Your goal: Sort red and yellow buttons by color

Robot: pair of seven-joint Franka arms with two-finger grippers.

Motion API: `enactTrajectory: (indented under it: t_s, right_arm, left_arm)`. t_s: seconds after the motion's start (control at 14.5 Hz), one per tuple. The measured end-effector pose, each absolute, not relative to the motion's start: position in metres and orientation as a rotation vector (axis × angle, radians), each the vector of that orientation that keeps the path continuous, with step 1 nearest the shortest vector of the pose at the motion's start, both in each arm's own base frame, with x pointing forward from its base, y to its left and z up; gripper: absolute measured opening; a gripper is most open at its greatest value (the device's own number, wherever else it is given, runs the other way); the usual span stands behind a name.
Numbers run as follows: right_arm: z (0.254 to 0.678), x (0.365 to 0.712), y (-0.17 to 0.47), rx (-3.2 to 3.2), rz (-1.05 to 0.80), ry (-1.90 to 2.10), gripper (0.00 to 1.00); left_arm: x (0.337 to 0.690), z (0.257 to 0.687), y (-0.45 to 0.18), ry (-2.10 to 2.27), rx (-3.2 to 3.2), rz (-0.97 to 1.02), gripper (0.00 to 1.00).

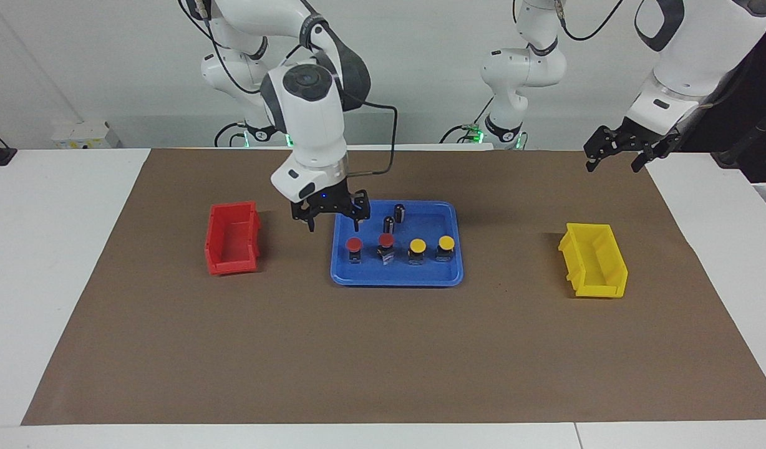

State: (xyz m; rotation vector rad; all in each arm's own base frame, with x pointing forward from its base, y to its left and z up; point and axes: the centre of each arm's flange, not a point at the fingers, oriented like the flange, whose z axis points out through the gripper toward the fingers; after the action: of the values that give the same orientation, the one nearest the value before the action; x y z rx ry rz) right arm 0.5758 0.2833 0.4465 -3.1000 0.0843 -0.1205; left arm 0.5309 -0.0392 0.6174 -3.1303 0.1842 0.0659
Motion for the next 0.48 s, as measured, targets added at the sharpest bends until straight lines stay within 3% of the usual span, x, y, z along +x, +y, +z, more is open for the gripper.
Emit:
enactTrajectory:
  t_s: [0.21,0.48]
  right_arm:
    - [0.400,0.558,0.284,-3.103,-0.109,0.065,1.00]
    - [0.377,0.541,0.297,-3.107,-0.098,0.018,0.96]
  left_arm:
    - [0.531,0.617,-0.039,0.184,-3.130,0.066,1.00]
    - [0.530,0.617,-0.049,0.214,-3.127,0.067,1.00]
